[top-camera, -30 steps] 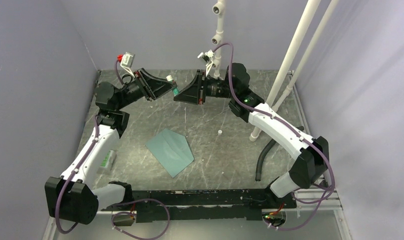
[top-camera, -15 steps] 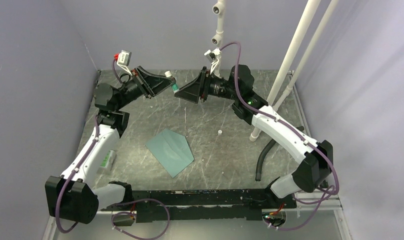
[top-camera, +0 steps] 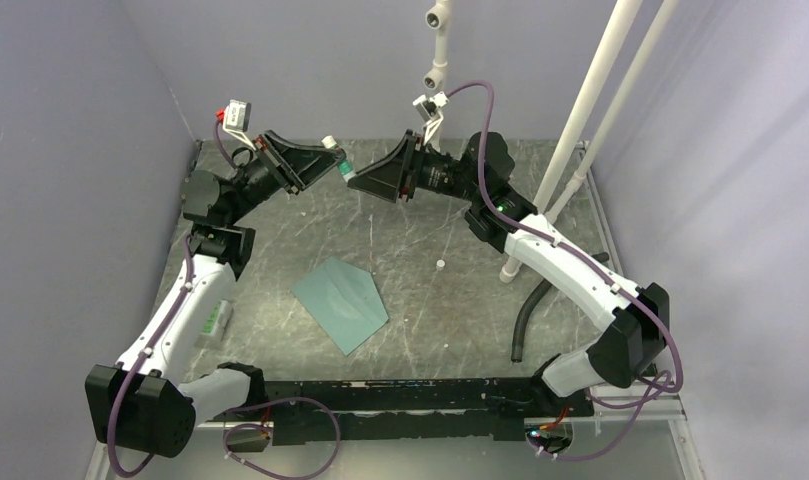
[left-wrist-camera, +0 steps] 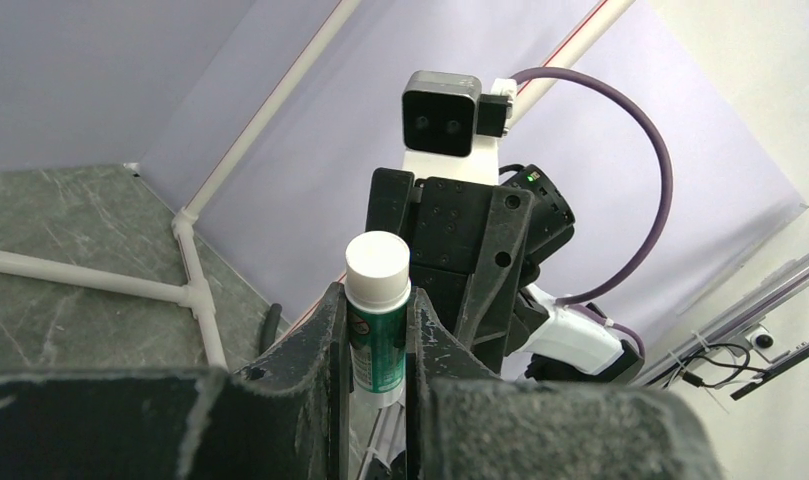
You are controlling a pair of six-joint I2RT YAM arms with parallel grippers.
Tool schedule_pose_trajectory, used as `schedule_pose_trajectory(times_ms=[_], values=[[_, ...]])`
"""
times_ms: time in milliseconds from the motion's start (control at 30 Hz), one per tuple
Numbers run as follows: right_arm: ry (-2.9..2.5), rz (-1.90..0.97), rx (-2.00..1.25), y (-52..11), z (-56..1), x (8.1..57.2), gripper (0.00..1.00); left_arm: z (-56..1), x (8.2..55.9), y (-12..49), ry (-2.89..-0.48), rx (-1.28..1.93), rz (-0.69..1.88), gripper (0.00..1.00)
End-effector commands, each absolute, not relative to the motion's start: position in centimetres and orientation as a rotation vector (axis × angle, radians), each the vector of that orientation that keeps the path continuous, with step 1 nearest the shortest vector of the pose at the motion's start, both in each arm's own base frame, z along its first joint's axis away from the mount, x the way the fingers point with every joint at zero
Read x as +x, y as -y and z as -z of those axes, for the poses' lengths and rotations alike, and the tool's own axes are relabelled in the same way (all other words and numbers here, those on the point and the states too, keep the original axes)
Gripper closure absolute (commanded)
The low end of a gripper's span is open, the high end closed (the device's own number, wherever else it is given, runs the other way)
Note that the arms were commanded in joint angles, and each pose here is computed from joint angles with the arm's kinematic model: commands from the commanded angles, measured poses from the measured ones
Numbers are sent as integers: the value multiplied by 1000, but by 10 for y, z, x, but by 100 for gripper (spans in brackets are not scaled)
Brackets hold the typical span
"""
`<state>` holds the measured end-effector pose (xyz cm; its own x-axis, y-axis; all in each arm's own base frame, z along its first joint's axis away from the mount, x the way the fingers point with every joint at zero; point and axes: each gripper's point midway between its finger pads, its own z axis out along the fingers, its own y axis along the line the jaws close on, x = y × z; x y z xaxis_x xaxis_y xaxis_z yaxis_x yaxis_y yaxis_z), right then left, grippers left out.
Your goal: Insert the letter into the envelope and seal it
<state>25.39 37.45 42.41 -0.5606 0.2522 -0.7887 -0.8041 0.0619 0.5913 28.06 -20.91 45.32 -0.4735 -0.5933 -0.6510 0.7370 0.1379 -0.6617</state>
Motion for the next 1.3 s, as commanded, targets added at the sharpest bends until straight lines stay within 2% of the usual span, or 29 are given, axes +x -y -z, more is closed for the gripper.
schedule_pose_trajectory(times_ms=[0, 133, 267, 400, 600, 867, 900, 933, 1033, 1133, 1267], values=[[-1384, -1632, -611, -376, -462, 247, 57, -476, 266, 205, -1274, 173, 1578, 97], [-1380, -1663, -603, -378, -466, 246, 66, -479, 262, 204, -1259, 174, 1595, 98], [-1370, -1707, -567, -377, -475, 244, 85, -485, 258, 204, -1236, 188, 1596, 98], [-1356, -1825, -434, -372, -491, 243, 100, -488, 246, 205, -1179, 280, 1591, 98], [-1240, -2156, -203, -357, -529, 230, 100, -485, 216, 206, -1011, 524, 1457, 98], [-1052, -2408, 2, -337, -551, 226, 100, -497, 198, 198, -848, 547, 1424, 97], [-1101, -2383, 17, -343, -545, 231, 88, -498, 199, 197, -851, 526, 1439, 98], [-1160, -2325, 23, -348, -538, 236, 70, -499, 200, 196, -856, 504, 1448, 98], [-1249, -2062, -85, -359, -518, 241, 41, -506, 206, 192, -883, 420, 1460, 98], [-1262, -1831, -226, -361, -504, 244, 29, -511, 213, 186, -939, 319, 1462, 98], [-1188, -1595, -482, -360, -492, 236, 27, -510, 225, 181, -1039, 190, 1453, 98]])
